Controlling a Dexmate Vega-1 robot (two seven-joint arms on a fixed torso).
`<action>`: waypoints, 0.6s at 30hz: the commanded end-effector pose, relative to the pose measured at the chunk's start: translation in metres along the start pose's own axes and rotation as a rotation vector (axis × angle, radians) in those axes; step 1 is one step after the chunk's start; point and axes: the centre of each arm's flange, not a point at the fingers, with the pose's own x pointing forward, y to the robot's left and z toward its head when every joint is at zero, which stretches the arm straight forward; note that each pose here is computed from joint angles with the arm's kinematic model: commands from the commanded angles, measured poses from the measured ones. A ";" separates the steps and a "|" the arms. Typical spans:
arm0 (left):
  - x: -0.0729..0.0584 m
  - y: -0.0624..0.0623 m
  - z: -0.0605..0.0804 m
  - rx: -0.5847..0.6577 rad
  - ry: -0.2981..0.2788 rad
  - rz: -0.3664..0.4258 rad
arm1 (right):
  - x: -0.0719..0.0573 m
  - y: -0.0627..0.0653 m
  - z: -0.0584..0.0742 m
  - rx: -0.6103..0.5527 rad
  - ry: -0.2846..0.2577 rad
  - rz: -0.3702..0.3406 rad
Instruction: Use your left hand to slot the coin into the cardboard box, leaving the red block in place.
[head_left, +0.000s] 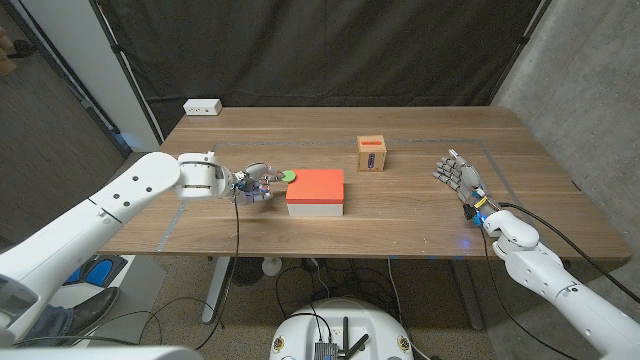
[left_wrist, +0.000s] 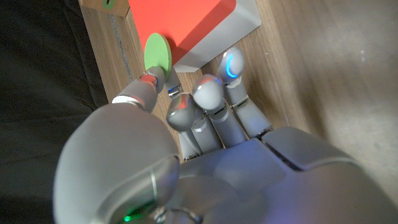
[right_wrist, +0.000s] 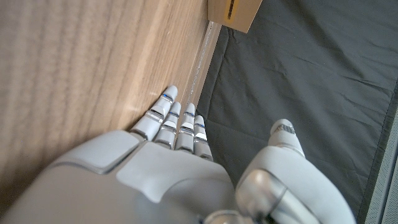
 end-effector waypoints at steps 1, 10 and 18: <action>-0.006 0.005 0.008 -0.013 -0.070 -0.002 | -0.002 0.004 0.006 -0.014 -0.017 -0.007; -0.015 0.002 0.024 0.048 -0.185 0.040 | -0.010 0.007 0.016 -0.012 -0.051 -0.024; -0.021 -0.011 0.037 0.115 -0.343 0.062 | -0.020 0.009 0.018 -0.006 -0.077 -0.040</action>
